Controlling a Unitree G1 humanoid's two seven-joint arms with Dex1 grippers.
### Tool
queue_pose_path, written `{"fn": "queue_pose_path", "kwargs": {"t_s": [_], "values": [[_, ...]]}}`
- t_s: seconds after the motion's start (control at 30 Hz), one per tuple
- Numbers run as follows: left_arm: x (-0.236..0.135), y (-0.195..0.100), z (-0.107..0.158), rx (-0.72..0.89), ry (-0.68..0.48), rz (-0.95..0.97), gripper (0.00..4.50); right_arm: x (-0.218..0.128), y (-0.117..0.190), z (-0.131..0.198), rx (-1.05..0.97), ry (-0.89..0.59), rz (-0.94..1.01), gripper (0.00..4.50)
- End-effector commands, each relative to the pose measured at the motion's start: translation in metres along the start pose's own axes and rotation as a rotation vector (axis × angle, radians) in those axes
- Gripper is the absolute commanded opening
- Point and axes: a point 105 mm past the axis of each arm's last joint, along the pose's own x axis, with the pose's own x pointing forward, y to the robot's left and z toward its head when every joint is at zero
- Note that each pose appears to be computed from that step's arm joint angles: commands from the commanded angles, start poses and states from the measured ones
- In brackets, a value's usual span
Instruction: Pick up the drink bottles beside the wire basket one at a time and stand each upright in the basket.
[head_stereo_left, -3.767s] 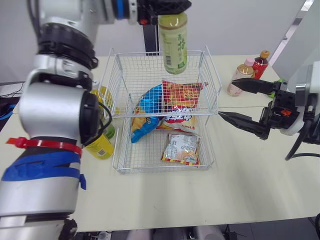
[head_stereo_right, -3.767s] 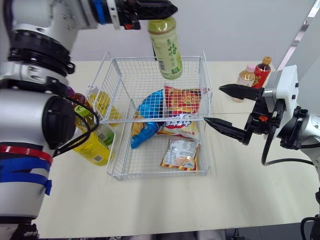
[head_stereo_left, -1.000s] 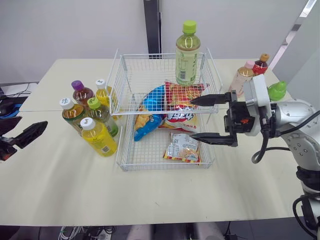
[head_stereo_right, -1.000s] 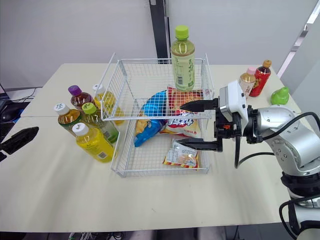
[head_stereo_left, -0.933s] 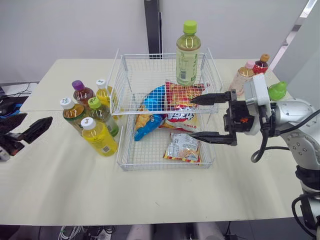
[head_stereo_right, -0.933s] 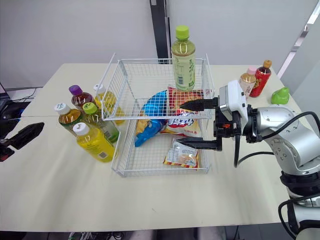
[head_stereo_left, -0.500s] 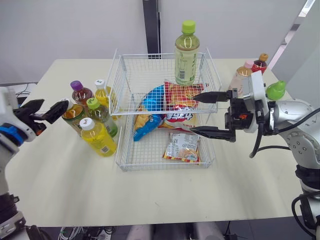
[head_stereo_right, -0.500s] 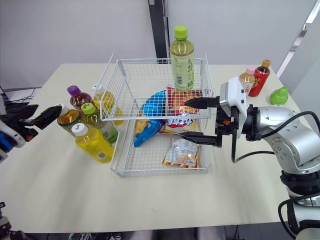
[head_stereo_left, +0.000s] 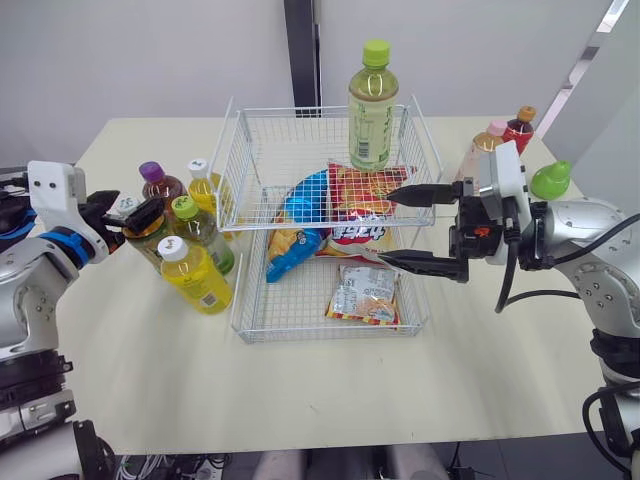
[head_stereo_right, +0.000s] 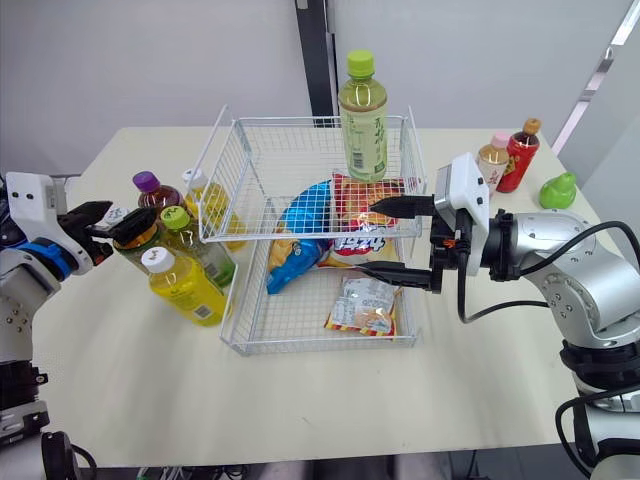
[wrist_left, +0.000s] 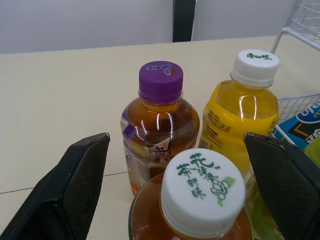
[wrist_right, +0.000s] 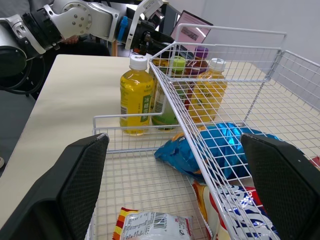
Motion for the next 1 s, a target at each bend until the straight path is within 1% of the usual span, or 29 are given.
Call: {"fn": "queue_pose_path", "kwargs": {"t_s": [0.03, 0.07, 0.1, 0.3, 0.33, 0.43, 0.6, 0.67, 0.73, 0.83, 1.0], "values": [[-0.002, 0.002, 0.016, 0.038, -0.039, -0.004, 3.87, -0.002, 0.002, 0.017, -0.064, -0.031, 0.0, 4.5], [-0.003, 0.002, 0.015, 0.034, -0.039, -0.006, 3.5, -0.002, 0.002, 0.017, -0.064, -0.031, 0.0, 4.5], [-0.003, 0.001, 0.014, 0.03, -0.037, -0.006, 3.31, -0.002, 0.002, 0.018, -0.064, -0.032, -0.001, 4.5], [-0.008, 0.003, 0.011, 0.013, -0.03, -0.006, 1.48, -0.002, 0.002, 0.021, -0.081, -0.042, -0.01, 4.5], [-0.008, 0.003, 0.011, 0.013, -0.03, -0.006, 1.37, -0.002, 0.002, 0.021, -0.083, -0.043, -0.01, 4.5], [-0.015, 0.004, 0.016, 0.027, -0.037, -0.008, 1.38, -0.003, 0.003, 0.023, -0.095, -0.055, -0.016, 4.5], [-0.034, 0.001, 0.049, 0.075, -0.065, -0.051, 1.38, -0.01, 0.004, 0.032, -0.149, -0.11, -0.032, 4.5], [-0.041, 0.0, 0.072, 0.098, -0.081, -0.069, 1.38, -0.015, 0.003, 0.037, -0.173, -0.132, -0.041, 4.5], [-0.046, -0.002, 0.096, 0.117, -0.104, -0.093, 1.38, -0.018, 0.002, 0.038, -0.154, -0.121, -0.045, 4.5], [-0.05, -0.008, 0.128, 0.142, -0.13, -0.144, 1.38, -0.014, 0.012, 0.044, -0.137, -0.106, -0.038, 4.5], [-0.048, -0.024, 0.196, 0.148, -0.247, -0.237, 1.38, -0.015, 0.019, 0.047, -0.123, -0.095, -0.063, 4.5]]}}
